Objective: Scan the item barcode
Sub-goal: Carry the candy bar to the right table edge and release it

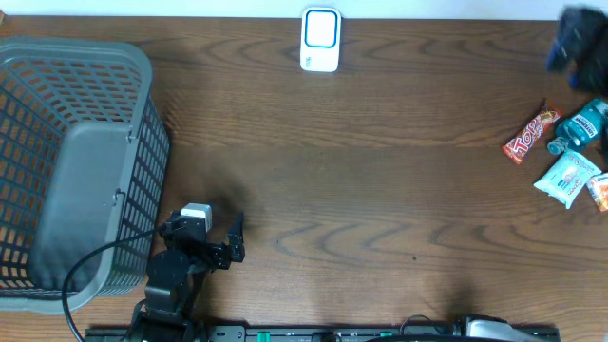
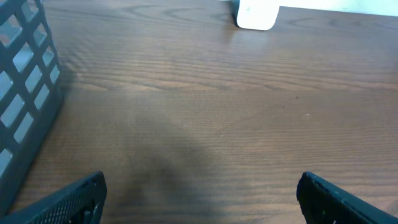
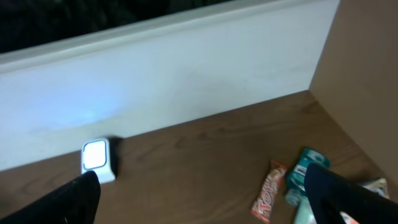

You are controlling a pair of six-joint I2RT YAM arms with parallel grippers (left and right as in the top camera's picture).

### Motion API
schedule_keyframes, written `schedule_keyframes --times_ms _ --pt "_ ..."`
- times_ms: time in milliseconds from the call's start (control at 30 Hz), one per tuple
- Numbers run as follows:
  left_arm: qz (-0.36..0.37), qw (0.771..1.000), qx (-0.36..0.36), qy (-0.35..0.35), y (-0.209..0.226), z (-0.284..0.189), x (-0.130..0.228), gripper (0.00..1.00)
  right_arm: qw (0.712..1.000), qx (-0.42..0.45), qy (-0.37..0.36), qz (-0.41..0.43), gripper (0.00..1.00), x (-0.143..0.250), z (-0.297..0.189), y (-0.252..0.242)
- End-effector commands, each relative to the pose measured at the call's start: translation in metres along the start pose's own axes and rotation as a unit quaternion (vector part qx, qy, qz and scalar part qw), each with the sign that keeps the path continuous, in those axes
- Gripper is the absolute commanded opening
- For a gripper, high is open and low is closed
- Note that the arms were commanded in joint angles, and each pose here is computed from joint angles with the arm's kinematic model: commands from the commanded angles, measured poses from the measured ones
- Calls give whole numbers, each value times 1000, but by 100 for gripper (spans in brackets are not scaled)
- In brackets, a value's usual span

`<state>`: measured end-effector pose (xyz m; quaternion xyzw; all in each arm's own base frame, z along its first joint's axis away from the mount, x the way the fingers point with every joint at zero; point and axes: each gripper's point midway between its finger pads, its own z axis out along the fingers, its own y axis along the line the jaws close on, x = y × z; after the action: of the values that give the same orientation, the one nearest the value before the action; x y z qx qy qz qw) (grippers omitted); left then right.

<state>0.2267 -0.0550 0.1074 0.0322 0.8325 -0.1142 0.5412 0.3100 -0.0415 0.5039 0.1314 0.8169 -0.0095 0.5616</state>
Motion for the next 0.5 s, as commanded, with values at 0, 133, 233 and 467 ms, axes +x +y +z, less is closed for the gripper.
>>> schedule_keyframes --times_ms 0,133,233,467 --pt "6 1000 3 17 0 3 13 98 1000 -9 -16 4 99 3 -41 -1" --pt "6 1000 3 17 0 3 13 98 1000 -10 -22 5 99 17 -86 -8" --pt "6 1000 3 17 0 3 13 98 1000 -10 -20 4 99 33 -117 -14" --pt "6 1000 3 17 0 3 13 98 1000 -3 15 2 99 83 -170 -27"
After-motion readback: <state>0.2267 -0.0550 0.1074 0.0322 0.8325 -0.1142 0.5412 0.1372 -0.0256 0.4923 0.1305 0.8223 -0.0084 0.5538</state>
